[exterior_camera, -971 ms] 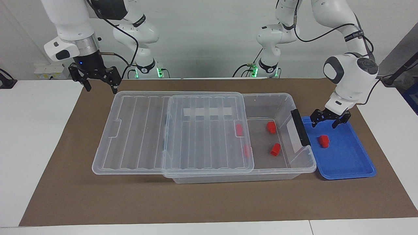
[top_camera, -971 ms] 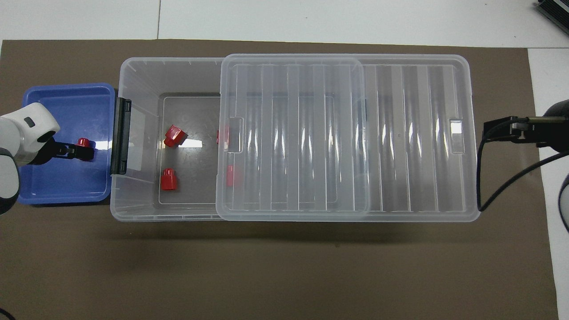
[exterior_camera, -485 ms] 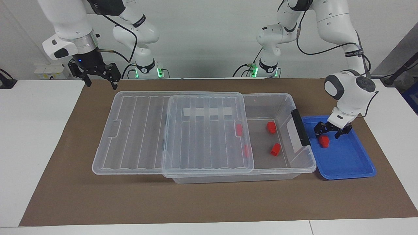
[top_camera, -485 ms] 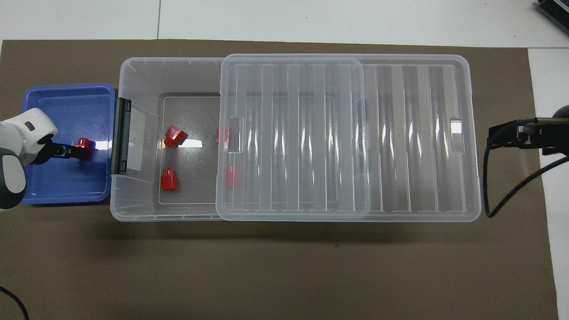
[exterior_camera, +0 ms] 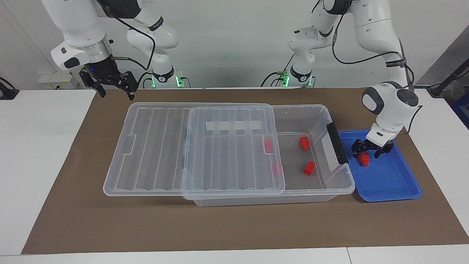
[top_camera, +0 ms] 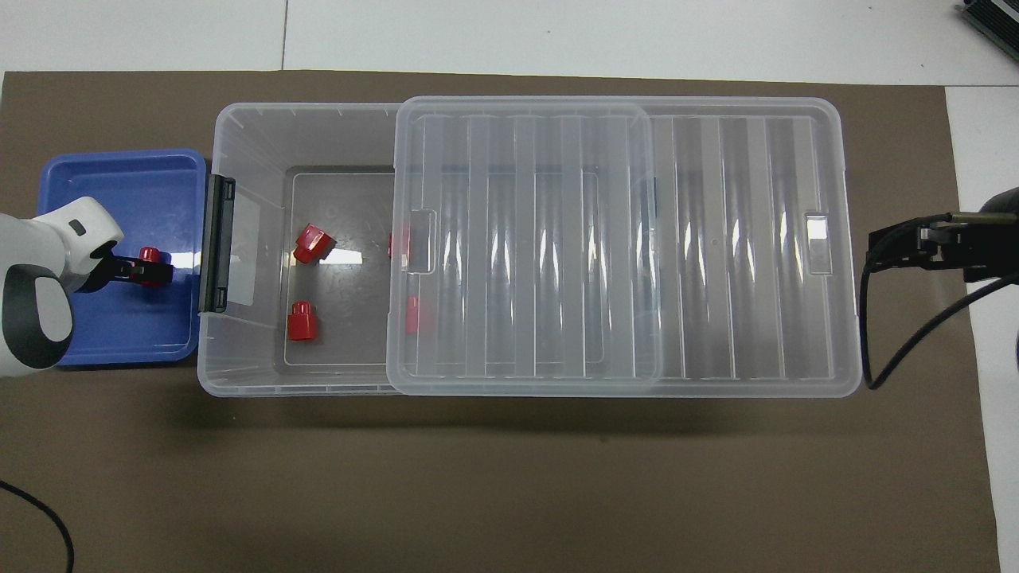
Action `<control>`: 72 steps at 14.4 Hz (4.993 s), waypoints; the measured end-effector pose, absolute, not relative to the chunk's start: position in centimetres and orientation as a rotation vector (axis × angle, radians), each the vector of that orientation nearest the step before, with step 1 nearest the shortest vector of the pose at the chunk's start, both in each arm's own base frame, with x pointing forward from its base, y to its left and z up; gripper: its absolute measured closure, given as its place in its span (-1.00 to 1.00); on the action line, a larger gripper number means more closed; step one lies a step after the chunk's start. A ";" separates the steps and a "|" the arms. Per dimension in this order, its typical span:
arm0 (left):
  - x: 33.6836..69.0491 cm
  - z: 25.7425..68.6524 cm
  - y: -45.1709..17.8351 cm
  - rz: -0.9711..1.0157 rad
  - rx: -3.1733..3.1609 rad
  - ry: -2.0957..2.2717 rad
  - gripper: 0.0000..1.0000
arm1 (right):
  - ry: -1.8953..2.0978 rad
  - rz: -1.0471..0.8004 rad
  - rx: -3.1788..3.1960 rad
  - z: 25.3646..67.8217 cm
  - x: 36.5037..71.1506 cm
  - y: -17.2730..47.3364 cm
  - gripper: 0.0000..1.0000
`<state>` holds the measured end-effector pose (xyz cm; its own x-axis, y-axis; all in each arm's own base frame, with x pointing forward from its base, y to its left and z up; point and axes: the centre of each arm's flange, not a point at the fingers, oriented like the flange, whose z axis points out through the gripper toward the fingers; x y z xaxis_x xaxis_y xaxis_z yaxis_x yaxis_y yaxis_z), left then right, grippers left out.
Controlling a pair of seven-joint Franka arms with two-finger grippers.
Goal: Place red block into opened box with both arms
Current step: 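Grasp the red block in the blue tray with the left gripper, then carry the red block into the open box with the left gripper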
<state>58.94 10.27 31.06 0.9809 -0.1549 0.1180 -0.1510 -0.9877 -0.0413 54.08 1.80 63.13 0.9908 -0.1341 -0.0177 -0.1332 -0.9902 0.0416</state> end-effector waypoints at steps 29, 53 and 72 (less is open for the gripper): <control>61.7 50.5 -19.6 -0.092 -3.151 -0.404 0.31 | -0.218 -0.033 3.097 63.1 54.1 1.5 -1.00; 53.9 31.2 -21.6 -0.288 -3.154 -0.287 0.31 | -0.234 -0.033 3.096 63.1 54.1 0.9 -1.00; 57.9 43.6 -21.7 -0.163 -3.073 -0.327 -1.00 | -0.266 0.192 3.087 55.7 56.9 -8.3 -0.57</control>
